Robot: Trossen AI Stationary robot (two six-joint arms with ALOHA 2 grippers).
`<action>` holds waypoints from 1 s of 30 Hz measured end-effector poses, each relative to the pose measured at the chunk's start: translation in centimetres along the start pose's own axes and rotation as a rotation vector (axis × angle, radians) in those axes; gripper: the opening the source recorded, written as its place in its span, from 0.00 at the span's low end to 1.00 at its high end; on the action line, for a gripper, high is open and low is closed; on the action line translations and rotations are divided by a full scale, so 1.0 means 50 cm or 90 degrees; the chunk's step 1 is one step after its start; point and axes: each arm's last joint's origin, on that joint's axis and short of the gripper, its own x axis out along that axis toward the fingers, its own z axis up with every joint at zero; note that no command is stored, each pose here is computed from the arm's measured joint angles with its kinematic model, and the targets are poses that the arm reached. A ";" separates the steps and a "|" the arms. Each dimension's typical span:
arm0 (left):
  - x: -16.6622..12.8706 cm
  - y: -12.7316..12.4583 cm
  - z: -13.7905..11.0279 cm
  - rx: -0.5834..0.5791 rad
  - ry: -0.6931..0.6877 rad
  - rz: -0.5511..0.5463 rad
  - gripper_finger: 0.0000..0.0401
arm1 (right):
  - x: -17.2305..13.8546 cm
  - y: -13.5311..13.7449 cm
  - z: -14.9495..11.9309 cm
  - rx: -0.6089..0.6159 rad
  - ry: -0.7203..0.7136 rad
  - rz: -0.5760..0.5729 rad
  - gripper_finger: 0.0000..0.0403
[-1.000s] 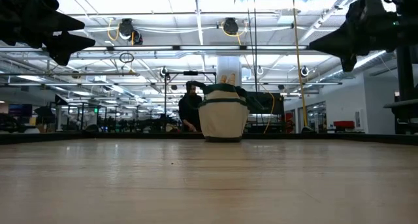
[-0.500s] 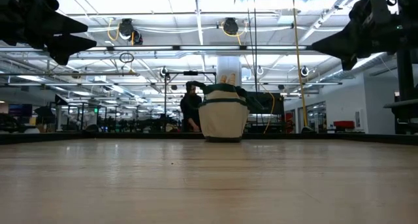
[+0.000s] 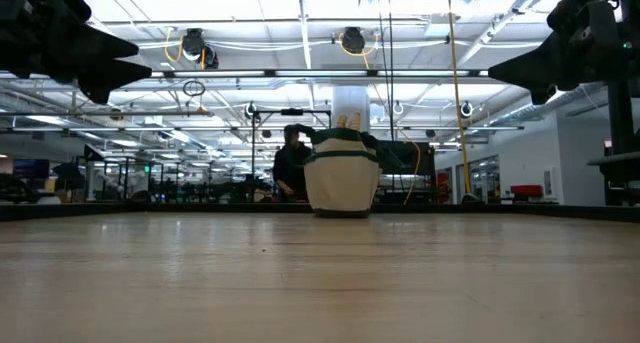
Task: Pick & Place Garden tools in Gardening bag
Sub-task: Return to Home Position
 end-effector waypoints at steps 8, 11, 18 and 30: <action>0.005 -0.001 -0.014 0.009 0.006 -0.008 0.60 | -0.005 -0.001 -0.013 -0.025 0.037 -0.002 0.00; 0.005 -0.001 -0.015 0.012 0.009 -0.010 0.60 | -0.005 -0.002 -0.017 -0.040 0.051 -0.002 0.00; 0.005 0.000 -0.020 -0.076 0.023 -0.005 0.60 | -0.005 -0.002 -0.022 -0.042 0.068 -0.004 0.00; 0.005 0.000 -0.020 -0.096 0.022 -0.003 0.60 | -0.005 -0.003 -0.025 -0.042 0.080 -0.006 0.00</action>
